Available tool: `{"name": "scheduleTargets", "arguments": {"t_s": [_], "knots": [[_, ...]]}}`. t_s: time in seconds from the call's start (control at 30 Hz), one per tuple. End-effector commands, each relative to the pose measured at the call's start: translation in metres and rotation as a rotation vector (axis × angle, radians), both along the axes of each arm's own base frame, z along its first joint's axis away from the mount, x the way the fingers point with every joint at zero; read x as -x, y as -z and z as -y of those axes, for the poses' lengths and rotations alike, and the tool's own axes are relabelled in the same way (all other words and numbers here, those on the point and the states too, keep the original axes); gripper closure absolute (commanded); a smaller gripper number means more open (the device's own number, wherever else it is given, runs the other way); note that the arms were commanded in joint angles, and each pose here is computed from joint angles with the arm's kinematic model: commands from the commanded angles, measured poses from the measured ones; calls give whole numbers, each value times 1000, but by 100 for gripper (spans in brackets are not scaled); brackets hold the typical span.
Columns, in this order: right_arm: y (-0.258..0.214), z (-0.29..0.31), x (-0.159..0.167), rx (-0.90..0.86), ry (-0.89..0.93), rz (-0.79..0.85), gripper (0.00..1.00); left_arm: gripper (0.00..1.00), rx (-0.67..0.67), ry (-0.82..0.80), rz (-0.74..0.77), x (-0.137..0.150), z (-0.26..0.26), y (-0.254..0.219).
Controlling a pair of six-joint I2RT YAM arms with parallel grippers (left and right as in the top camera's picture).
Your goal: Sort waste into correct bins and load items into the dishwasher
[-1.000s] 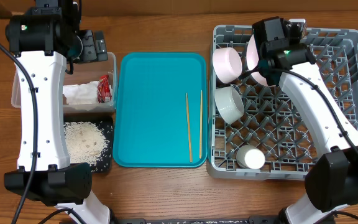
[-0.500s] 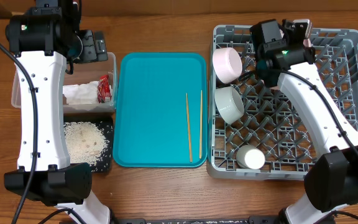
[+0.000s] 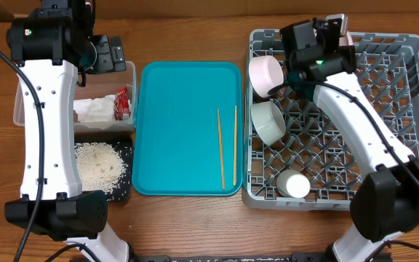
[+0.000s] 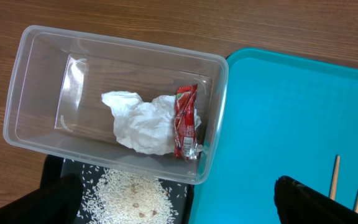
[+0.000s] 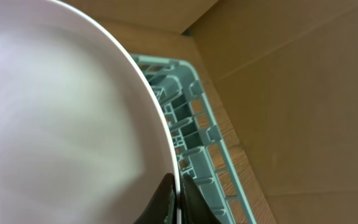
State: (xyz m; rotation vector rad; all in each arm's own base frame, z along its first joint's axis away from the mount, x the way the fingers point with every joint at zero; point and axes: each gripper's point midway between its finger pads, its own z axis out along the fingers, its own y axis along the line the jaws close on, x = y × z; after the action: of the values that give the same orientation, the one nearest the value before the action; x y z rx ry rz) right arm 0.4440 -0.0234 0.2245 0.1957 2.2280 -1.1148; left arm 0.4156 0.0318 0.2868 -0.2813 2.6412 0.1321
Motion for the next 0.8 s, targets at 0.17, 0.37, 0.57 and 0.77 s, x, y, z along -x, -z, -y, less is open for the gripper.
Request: {"name": "scheduleTargets", "arguments": {"t_s": [0.17,0.37,0.57,0.77], "knots": [[32,-34,-13,-140,-109,-71,37,0,-8,-16,-12,-1,-4,5],[27,-43,-6,-230,-113,-75,0,0,-8,-16,-12,-1,-4,5],[-26,-88,6,-559,-250,-56,0,0,-8,-16,-12,-1,-4,5],[-61,-216,32,-1203,-691,-173,2,0,-8,-16,-12,-1,-4,5]]}}
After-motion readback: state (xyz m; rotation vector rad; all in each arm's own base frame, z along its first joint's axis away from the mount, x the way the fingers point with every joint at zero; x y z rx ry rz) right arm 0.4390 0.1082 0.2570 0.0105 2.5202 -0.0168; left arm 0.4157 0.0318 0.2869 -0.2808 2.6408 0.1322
